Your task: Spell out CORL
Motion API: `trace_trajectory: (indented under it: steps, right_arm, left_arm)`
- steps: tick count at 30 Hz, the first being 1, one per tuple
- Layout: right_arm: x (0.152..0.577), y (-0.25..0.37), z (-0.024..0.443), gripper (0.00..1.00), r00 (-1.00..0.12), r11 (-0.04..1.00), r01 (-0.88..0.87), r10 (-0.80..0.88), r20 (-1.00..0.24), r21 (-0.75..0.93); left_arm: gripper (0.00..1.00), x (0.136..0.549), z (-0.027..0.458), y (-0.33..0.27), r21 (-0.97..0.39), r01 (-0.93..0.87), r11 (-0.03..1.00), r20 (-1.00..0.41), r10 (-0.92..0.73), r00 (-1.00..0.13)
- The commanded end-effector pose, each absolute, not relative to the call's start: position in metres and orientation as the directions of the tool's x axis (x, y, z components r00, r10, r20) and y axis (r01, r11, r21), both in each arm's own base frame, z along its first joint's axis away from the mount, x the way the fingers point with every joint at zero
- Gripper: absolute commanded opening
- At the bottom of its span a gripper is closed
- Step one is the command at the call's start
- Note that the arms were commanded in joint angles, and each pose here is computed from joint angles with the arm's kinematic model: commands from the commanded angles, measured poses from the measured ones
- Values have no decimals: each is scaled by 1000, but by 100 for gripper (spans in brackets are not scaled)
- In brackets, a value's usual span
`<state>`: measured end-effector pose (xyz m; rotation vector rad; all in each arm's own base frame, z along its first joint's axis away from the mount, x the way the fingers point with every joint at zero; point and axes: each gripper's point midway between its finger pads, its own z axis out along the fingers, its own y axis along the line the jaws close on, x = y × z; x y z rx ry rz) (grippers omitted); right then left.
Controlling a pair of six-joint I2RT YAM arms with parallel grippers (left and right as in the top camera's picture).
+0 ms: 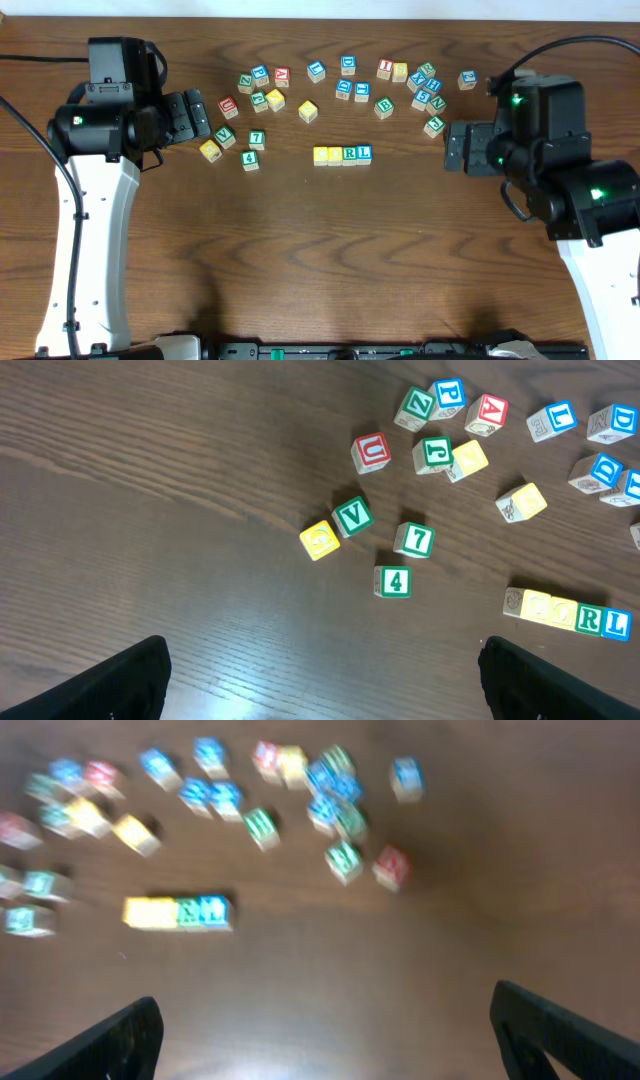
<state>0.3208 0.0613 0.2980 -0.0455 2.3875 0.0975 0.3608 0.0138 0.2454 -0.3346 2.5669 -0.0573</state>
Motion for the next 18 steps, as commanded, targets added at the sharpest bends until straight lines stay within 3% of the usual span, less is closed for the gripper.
trace_trajectory:
  steps: [1, 8, 18]
  right_arm:
    - [311, 68, 320, 99, -628, 977, -209, -110, -770, 31]
    - [288, 55, 307, 99, -396, 966, -255, -74, -915, 33]
    - [252, 48, 244, 99, -105, 967, -255, -43, -994, -15]
  left_arm:
    - [97, 362, 249, 18, -91, -230, 969, -524, -243, -816]
    - [97, 362, 249, 18, -91, -230, 969, -524, -243, -816]
    - [97, 362, 249, 18, -91, -230, 969, -524, -243, -816]
